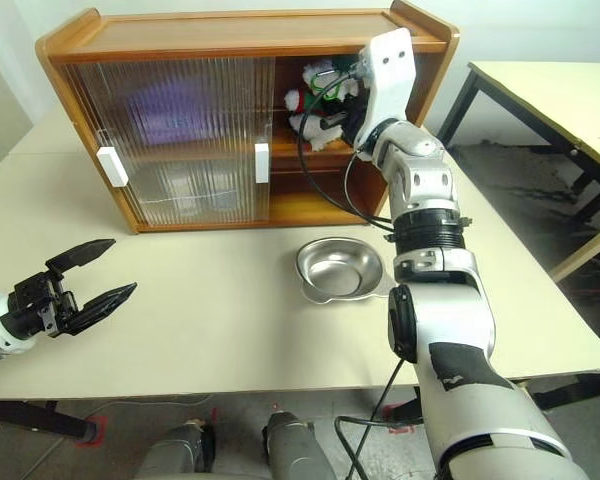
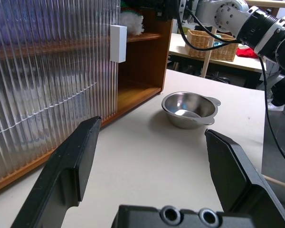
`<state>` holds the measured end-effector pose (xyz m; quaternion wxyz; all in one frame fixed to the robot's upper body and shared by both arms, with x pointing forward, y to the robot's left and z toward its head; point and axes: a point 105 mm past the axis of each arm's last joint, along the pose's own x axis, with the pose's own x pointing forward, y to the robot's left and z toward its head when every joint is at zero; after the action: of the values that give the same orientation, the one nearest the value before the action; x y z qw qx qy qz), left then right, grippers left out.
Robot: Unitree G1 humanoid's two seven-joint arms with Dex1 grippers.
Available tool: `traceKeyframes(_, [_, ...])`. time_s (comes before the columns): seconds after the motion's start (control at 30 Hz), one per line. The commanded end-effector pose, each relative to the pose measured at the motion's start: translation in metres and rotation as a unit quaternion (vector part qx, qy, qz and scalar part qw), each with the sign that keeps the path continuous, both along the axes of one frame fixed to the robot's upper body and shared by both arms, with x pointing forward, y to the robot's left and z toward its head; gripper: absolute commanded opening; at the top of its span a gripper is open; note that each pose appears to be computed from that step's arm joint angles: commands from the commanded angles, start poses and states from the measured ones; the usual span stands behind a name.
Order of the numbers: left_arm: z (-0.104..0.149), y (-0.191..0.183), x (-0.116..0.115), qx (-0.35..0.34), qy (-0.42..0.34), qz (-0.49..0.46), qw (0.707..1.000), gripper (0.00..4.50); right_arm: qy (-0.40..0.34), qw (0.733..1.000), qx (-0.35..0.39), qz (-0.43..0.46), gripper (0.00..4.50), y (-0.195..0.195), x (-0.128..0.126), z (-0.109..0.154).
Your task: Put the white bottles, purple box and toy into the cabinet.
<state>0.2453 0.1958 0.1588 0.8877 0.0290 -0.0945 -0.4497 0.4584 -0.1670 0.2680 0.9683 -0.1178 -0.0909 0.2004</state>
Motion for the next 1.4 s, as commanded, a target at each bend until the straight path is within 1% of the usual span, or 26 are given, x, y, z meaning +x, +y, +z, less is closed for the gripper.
traceKeyframes(0.03, [-0.001,0.003,-0.001,0.009,-0.001,0.006,1.000,4.50,-0.015,1.000,-0.013,-0.015,0.19,0.000,0.003,0.004])
traceKeyframes(0.1, [-0.001,0.003,-0.001,0.009,0.000,0.007,1.000,4.50,-0.027,1.000,-0.010,-0.013,0.19,0.000,0.002,0.008])
traceKeyframes(0.17, [-0.002,0.003,-0.001,0.011,-0.001,0.007,1.000,4.50,-0.023,1.000,-0.015,-0.014,0.19,0.002,0.004,0.006])
traceKeyframes(0.23, [-0.001,0.003,0.000,0.011,-0.003,0.008,1.000,4.50,-0.015,0.999,-0.021,-0.022,0.90,0.001,0.006,0.002])
traceKeyframes(0.3, [-0.001,0.003,-0.001,0.012,-0.003,0.009,1.000,4.50,-0.016,0.999,-0.018,-0.022,1.44,0.001,0.006,0.003])
traceKeyframes(0.57, [-0.001,0.004,-0.002,0.014,0.000,0.013,1.000,4.50,-0.020,0.999,-0.016,-0.024,4.48,-0.003,0.006,0.007])
traceKeyframes(0.8, [-0.001,0.002,-0.001,0.012,0.002,0.011,1.000,4.50,-0.031,0.999,-0.015,-0.029,4.48,-0.013,0.003,0.016])
traceKeyframes(0.9, [-0.001,0.002,-0.001,0.011,0.004,0.011,1.000,4.50,-0.009,1.000,-0.014,-0.001,4.48,-0.018,-0.002,0.018])
traceKeyframes(0.97, [-0.001,0.002,-0.001,0.011,0.004,0.011,1.000,4.50,0.028,0.999,-0.004,0.029,4.48,-0.020,-0.008,0.014])
traceKeyframes(1.03, [-0.001,0.002,-0.001,0.011,0.004,0.012,1.000,4.50,0.087,0.992,-0.008,0.087,4.48,-0.022,-0.023,0.003])
traceKeyframes(1.1, [-0.002,0.003,-0.001,0.011,0.004,0.014,1.000,4.50,0.133,0.980,-0.026,0.145,4.48,-0.027,-0.047,-0.010])
traceKeyframes(1.13, [-0.002,0.003,-0.002,0.010,0.004,0.016,1.000,4.50,0.151,0.975,-0.026,0.159,4.48,-0.031,-0.056,-0.015])
traceKeyframes(1.2, [-0.001,0.004,-0.002,0.009,0.004,0.017,1.000,4.50,0.188,0.967,-0.011,0.172,4.48,-0.040,-0.071,-0.021])
traceKeyframes(1.27, [-0.003,0.004,-0.001,0.009,0.006,0.017,1.000,4.50,0.205,0.960,-0.007,0.191,4.48,-0.053,-0.086,-0.026])
traceKeyframes(1.3, [-0.003,0.003,-0.001,0.009,0.007,0.016,1.000,4.50,0.217,0.958,-0.006,0.188,4.48,-0.061,-0.089,-0.030])
traceKeyframes(1.4, [-0.003,0.000,0.001,0.007,0.007,0.012,1.000,4.50,0.241,0.952,0.043,0.185,4.48,-0.077,-0.096,-0.039])
